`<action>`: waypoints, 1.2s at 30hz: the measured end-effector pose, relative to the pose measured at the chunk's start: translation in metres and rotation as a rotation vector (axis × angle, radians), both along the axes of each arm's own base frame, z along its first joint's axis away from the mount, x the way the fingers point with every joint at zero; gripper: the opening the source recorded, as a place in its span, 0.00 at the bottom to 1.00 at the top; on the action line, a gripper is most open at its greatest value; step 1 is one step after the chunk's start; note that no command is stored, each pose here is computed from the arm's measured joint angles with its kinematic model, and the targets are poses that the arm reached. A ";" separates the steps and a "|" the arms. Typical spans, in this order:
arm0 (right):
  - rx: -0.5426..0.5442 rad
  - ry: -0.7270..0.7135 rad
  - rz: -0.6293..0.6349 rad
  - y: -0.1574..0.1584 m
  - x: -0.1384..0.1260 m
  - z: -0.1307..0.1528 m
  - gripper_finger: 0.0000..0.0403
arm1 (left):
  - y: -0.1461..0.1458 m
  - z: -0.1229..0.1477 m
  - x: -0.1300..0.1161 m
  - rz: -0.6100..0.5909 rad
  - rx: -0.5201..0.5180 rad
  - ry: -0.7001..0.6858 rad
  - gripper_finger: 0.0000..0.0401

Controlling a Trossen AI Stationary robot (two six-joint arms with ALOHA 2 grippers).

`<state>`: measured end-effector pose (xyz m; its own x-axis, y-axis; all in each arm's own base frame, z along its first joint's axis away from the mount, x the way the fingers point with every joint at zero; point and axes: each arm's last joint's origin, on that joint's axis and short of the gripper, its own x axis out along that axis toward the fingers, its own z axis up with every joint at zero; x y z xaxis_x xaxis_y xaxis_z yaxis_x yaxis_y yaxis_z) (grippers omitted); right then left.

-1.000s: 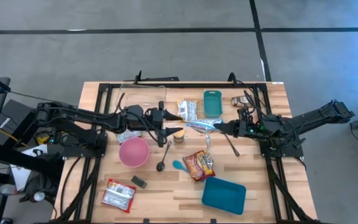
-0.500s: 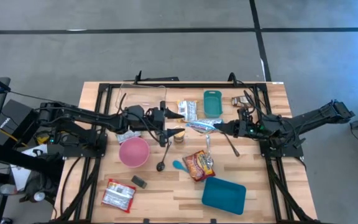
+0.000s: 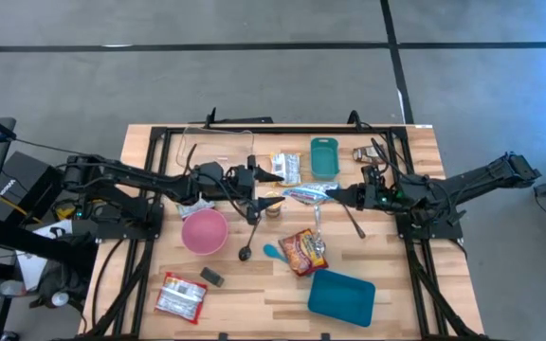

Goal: Pick & Place Food Item
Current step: Put the blue noodle pack into the transparent bin

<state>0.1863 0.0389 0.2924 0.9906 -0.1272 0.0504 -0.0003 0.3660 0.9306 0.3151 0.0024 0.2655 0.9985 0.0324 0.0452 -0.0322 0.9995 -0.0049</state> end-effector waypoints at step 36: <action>-0.001 -0.001 0.013 -0.001 0.001 0.000 0.00 | -0.003 -0.007 0.032 -0.037 0.001 -0.015 0.53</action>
